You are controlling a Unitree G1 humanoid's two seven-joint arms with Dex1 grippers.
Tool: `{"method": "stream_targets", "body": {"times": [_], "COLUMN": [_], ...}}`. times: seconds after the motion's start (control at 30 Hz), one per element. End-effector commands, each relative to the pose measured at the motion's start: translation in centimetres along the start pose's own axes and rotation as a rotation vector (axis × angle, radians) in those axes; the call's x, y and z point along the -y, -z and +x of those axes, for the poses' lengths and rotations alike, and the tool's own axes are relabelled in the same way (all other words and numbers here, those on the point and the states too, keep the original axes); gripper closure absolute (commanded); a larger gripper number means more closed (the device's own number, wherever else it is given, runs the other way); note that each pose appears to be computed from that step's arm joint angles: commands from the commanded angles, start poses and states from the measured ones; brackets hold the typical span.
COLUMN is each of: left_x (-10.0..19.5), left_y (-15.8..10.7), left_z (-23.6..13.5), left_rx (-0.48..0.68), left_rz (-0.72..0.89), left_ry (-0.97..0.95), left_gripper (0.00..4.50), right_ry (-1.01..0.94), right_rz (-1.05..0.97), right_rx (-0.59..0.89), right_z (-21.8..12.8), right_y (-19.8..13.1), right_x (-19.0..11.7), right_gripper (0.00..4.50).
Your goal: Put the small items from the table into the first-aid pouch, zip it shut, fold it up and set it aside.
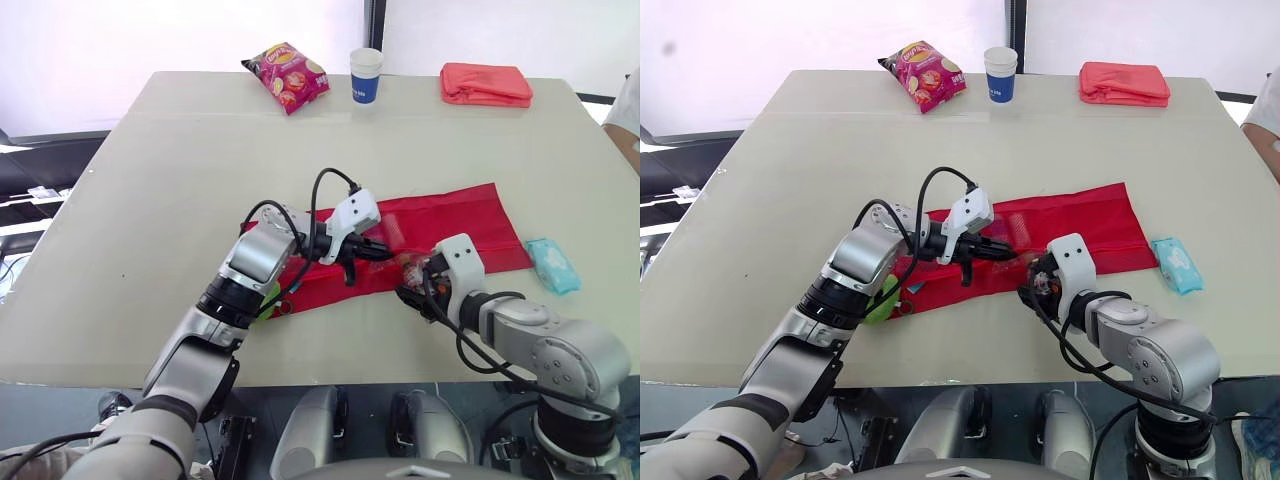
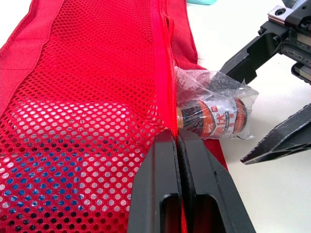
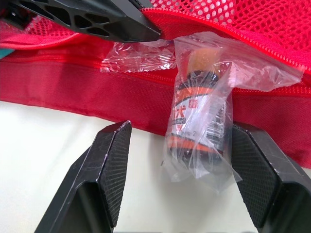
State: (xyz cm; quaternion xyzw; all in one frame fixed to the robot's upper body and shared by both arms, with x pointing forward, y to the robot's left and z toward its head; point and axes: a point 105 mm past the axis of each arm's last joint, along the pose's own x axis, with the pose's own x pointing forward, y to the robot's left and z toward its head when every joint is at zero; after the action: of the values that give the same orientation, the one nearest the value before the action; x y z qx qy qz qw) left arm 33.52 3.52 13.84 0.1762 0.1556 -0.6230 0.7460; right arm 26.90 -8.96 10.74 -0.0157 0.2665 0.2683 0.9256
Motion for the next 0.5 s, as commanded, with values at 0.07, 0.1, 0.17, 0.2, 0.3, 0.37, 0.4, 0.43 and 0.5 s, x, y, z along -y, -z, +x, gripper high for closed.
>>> {"method": "stream_targets", "body": {"times": [0.07,0.1,0.17,0.2,0.3,0.37,0.4,0.43,0.5], "left_x": [0.0,0.0,0.0,0.0,0.1,0.1,0.1,0.1,0.0], "left_y": [-1.4,-1.4,-1.4,-1.4,-1.4,-1.4,-1.5,-1.5,-1.5], "left_z": [-0.4,-0.4,-0.5,-0.5,-0.5,-0.5,-0.5,-0.5,-0.5], "left_rx": [0.036,0.036,0.037,0.037,0.038,0.040,0.042,0.043,0.046], "left_rz": [0.037,0.037,0.036,0.035,0.034,0.032,0.028,0.026,0.022], "left_ry": [0.000,0.000,0.002,0.002,0.005,0.006,0.006,0.006,0.007], "left_gripper": [4.50,4.50,4.50,4.50,4.50,4.50,4.50,4.50,4.50], "right_ry": [0.027,0.029,0.034,0.039,0.074,0.100,0.116,0.131,0.150], "right_rz": [-0.015,-0.012,0.008,0.021,0.080,0.117,0.142,0.162,0.197], "right_rx": [0.067,0.071,0.085,0.095,0.131,0.151,0.161,0.168,0.173], "right_z": [-0.1,-0.1,-0.2,-0.2,-0.4,-0.5,-0.5,-0.5,-0.5], "right_y": [-1.1,-1.1,-1.2,-1.3,-1.9,-2.2,-2.3,-2.4,-2.4], "right_x": [0.3,0.3,0.4,0.4,0.9,1.1,1.1,1.2,1.1], "right_gripper": [3.26,3.62,3.64,3.64,3.64,3.64,3.64,3.64,3.64]}}
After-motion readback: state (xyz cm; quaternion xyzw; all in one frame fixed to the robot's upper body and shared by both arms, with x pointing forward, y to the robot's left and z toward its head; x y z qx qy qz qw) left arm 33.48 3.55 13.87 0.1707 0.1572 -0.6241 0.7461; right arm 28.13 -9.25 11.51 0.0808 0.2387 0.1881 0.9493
